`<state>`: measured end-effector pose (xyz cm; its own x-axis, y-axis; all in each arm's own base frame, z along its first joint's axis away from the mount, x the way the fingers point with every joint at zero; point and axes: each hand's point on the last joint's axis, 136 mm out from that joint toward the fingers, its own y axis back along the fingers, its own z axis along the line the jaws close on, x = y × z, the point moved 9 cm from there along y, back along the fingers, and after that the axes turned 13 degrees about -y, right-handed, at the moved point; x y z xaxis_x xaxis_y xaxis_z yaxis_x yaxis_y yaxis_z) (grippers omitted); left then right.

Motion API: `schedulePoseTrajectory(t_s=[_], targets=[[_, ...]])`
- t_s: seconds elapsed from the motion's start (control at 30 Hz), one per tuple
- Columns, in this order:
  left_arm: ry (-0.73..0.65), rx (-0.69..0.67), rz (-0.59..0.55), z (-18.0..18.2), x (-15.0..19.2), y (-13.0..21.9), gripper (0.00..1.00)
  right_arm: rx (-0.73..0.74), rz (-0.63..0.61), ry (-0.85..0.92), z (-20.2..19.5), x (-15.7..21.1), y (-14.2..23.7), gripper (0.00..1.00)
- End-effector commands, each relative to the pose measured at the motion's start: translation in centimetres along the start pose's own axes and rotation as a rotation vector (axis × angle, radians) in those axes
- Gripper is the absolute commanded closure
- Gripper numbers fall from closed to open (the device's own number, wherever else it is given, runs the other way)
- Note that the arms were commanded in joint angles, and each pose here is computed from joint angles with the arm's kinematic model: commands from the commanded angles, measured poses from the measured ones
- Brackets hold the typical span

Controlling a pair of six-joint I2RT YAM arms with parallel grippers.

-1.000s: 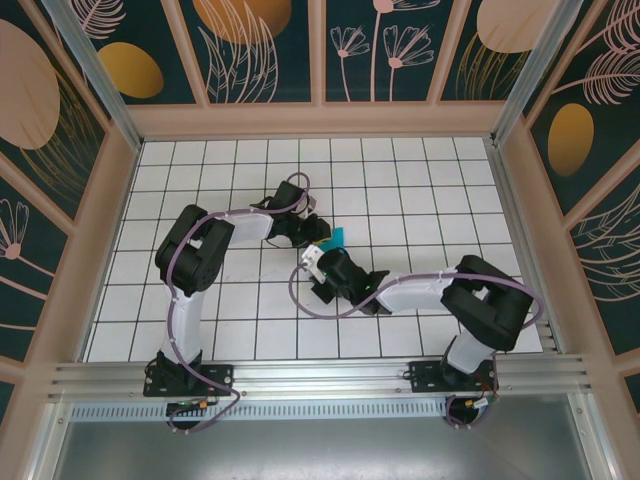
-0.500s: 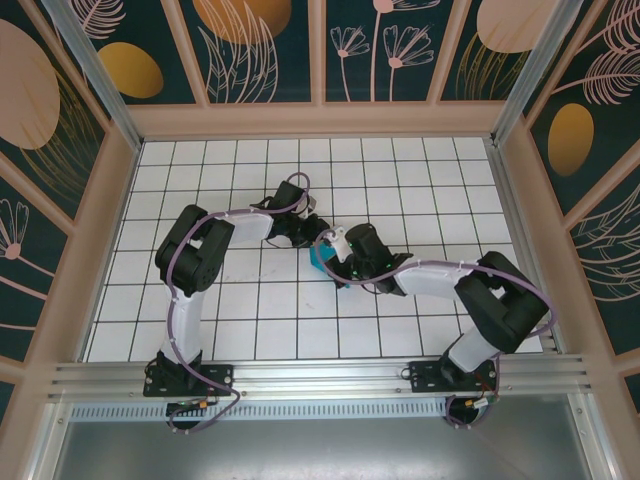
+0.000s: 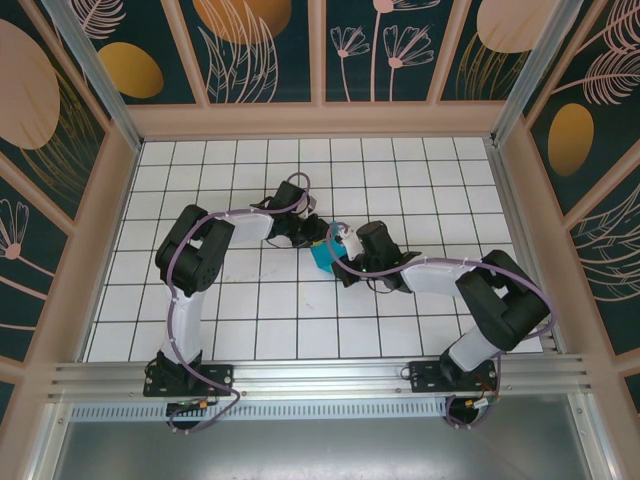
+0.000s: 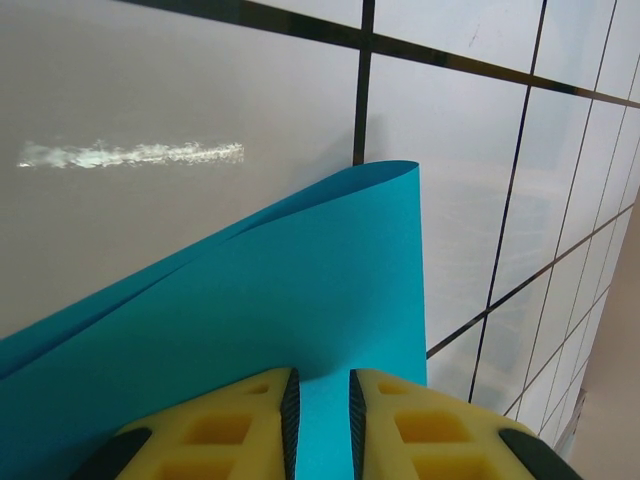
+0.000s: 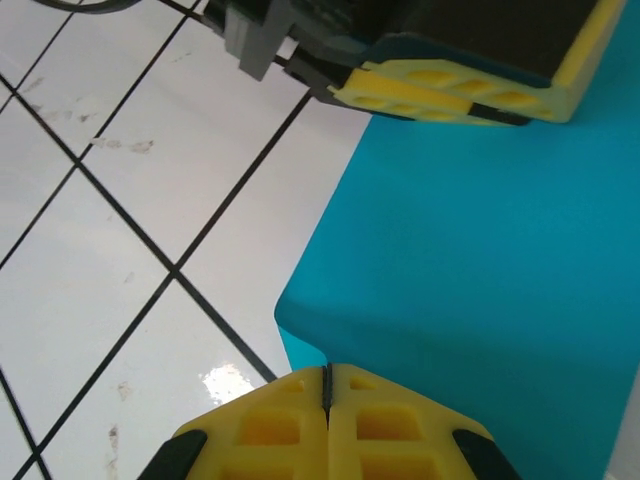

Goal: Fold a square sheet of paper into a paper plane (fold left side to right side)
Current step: Third fold the triangle at the center of the table.

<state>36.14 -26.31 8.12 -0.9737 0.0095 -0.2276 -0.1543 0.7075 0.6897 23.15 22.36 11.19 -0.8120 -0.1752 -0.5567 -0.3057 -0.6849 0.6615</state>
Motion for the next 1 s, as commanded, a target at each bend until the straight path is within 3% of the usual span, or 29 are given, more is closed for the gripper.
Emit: schedulePoseTrajectory(t_s=[0.0, 0.4, 0.53, 0.97], targets=[[0.004, -0.092, 0.037, 2.0, 0.9, -1.5, 0.76, -0.087, 0.036, -0.008, 0.5, 0.2, -0.1, 1.00], [-0.033, -0.084, 0.039, 1.3, 0.5, -1.1, 0.75, -0.194, 0.086, -0.006, 2.3, -0.5, -1.3, 1.00], [-0.067, -0.066, 0.018, 0.0, 0.1, 0.1, 0.66, -0.177, 0.086, -0.008, 2.2, -0.5, -1.6, 1.00], [-0.156, -0.008, -0.076, -4.2, -1.6, 4.3, 0.64, -0.170, 0.088, -0.025, 2.2, -0.2, -1.6, 1.00]])
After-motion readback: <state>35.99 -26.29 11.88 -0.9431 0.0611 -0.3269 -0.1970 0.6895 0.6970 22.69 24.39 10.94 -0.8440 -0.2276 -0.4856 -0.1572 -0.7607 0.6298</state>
